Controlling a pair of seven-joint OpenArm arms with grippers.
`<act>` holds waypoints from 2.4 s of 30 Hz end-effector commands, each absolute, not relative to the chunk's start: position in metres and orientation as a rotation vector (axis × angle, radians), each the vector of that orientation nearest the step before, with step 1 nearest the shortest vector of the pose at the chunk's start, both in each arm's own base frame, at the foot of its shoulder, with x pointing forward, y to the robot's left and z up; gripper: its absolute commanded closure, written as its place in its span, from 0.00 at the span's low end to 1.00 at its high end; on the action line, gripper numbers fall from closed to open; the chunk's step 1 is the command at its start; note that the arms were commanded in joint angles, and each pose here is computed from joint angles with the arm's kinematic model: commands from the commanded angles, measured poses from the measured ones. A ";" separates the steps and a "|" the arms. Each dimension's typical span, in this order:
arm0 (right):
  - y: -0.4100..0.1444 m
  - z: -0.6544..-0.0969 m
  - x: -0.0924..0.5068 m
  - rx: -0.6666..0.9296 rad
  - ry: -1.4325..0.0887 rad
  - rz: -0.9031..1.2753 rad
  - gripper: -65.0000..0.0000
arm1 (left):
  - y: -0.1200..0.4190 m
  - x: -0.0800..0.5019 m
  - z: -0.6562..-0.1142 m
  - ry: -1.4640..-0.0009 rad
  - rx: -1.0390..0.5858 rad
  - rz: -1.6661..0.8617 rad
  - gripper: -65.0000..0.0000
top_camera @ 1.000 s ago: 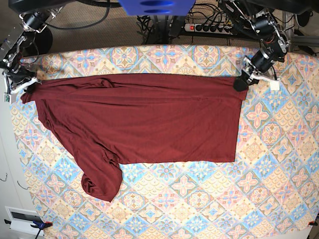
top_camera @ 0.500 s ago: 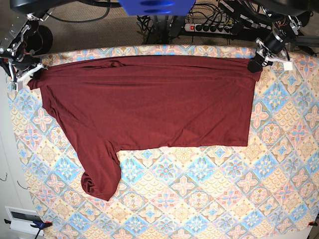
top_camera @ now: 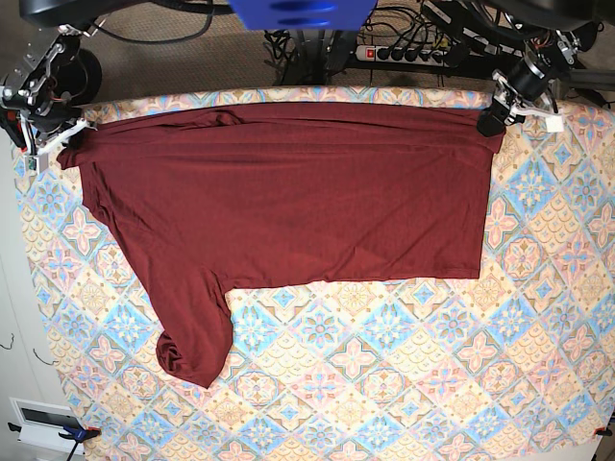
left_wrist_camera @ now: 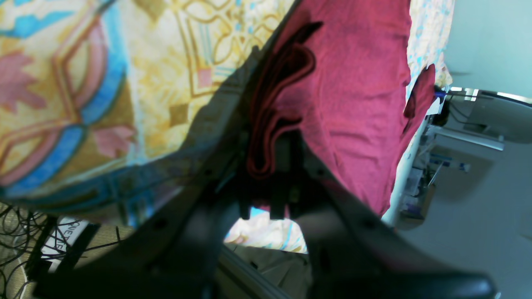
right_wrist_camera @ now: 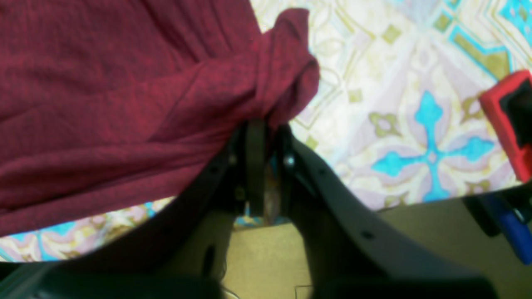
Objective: Layout the t-shirt on the table in an organized manner, then fold the t-shirt properly
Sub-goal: 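Pull the held shirt edge apart and lay it flat with both grippers, then release the shirt edge and move both grippers to the shirt's side edges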
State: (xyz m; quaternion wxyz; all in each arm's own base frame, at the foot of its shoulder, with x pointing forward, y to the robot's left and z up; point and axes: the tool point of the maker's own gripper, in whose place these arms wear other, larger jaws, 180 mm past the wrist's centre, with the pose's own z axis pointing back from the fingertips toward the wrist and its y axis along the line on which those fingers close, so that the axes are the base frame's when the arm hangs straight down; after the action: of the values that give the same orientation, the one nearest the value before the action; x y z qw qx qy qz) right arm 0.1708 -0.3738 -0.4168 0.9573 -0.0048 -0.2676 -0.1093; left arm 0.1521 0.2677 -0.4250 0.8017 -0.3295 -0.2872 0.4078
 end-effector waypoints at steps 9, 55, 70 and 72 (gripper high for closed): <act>-0.394 -0.390 0.174 -0.084 -0.606 -0.219 0.67 | 0.279 0.154 -0.416 -0.655 -0.689 0.869 0.61; -0.430 -0.328 0.215 -0.188 -0.774 -0.205 0.66 | 0.337 0.264 -0.322 -0.920 -0.474 0.592 0.40; -0.366 -0.305 0.306 -0.108 -0.848 0.068 0.66 | 0.289 0.372 -0.345 -0.856 -0.416 0.437 0.39; -0.360 -0.308 0.308 -0.099 -0.840 0.085 0.66 | 0.291 0.377 -0.350 -0.862 -0.422 0.463 0.39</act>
State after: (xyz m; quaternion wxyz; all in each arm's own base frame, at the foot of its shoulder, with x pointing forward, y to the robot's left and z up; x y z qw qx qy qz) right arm 0.3051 -0.3510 -0.3211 0.9172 -0.0333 -0.3951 0.0398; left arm 0.3645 0.2808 -0.3725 0.8737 -0.2061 -0.3775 0.2274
